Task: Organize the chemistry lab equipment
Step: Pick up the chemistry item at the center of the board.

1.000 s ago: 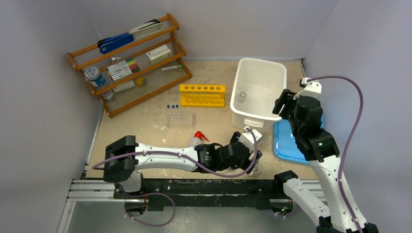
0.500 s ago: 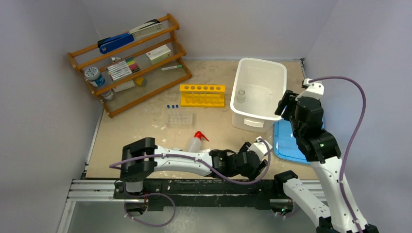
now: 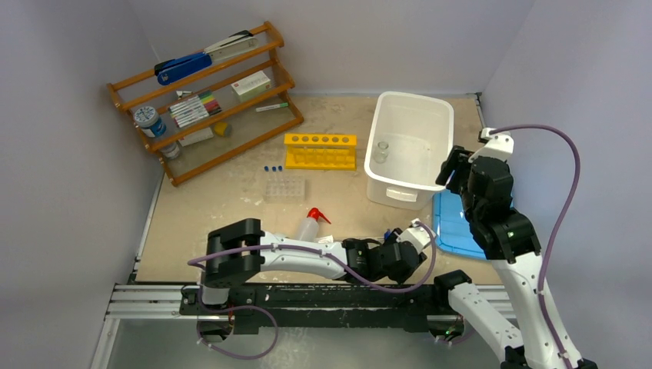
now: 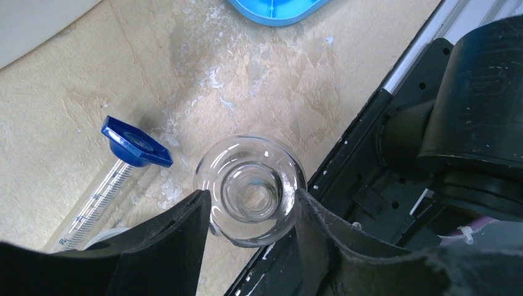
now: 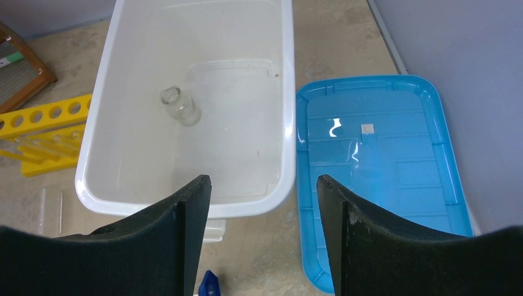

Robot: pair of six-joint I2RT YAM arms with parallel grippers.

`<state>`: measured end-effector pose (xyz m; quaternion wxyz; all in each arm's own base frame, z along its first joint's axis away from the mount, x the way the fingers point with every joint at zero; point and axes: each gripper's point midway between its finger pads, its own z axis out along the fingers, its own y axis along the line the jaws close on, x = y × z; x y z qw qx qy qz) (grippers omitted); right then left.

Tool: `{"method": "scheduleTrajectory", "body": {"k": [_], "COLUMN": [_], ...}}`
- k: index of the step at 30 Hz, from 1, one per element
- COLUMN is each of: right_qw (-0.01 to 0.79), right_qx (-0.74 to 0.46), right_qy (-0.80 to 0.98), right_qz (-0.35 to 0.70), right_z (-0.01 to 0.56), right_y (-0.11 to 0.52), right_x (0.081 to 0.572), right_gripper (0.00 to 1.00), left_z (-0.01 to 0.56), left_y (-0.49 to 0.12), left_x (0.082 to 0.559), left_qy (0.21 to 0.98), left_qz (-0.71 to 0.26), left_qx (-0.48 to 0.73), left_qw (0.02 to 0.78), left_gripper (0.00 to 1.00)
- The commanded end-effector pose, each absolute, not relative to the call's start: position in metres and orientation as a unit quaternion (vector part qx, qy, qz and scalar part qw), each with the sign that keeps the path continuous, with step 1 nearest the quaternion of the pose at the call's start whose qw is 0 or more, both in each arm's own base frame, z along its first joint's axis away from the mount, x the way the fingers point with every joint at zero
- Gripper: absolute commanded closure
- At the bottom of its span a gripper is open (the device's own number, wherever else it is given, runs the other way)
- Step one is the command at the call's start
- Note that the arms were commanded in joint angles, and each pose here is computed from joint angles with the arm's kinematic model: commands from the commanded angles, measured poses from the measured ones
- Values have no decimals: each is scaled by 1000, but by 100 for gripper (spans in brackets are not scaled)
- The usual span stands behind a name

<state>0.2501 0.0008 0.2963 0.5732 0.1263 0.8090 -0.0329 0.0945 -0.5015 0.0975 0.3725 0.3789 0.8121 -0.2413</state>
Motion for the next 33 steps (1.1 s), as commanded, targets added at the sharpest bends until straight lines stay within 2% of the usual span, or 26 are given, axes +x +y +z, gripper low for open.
{"method": "scheduleTrajectory", "body": {"k": [1, 13, 18, 23, 27, 33], "right_qw": [585, 586, 586, 586, 587, 588], "right_qx": [127, 126, 126, 125, 126, 126], "right_qy": [800, 799, 799, 799, 799, 798], "right_qz": [-39, -43, -43, -42, -40, -40], "right_z": [303, 305, 305, 305, 305, 305], "right_y": [-3, -4, -4, -4, -4, -4], "right_x": [250, 249, 249, 249, 249, 248], "right_gripper": [34, 34, 34, 34, 34, 34], "left_z": [123, 116, 112, 113, 127, 175], "left_y": [-517, -520, -518, -517, -518, -516], "left_x": [102, 101, 100, 101, 102, 110], "left_qy": [801, 805, 807, 808, 804, 792], "left_qz": [-256, -252, -249, -249, -256, -260], "left_qx": [357, 360, 362, 359, 353, 348], "left_qw": [406, 400, 394, 395, 404, 430], "left_gripper": [50, 63, 64, 77, 83, 85]}}
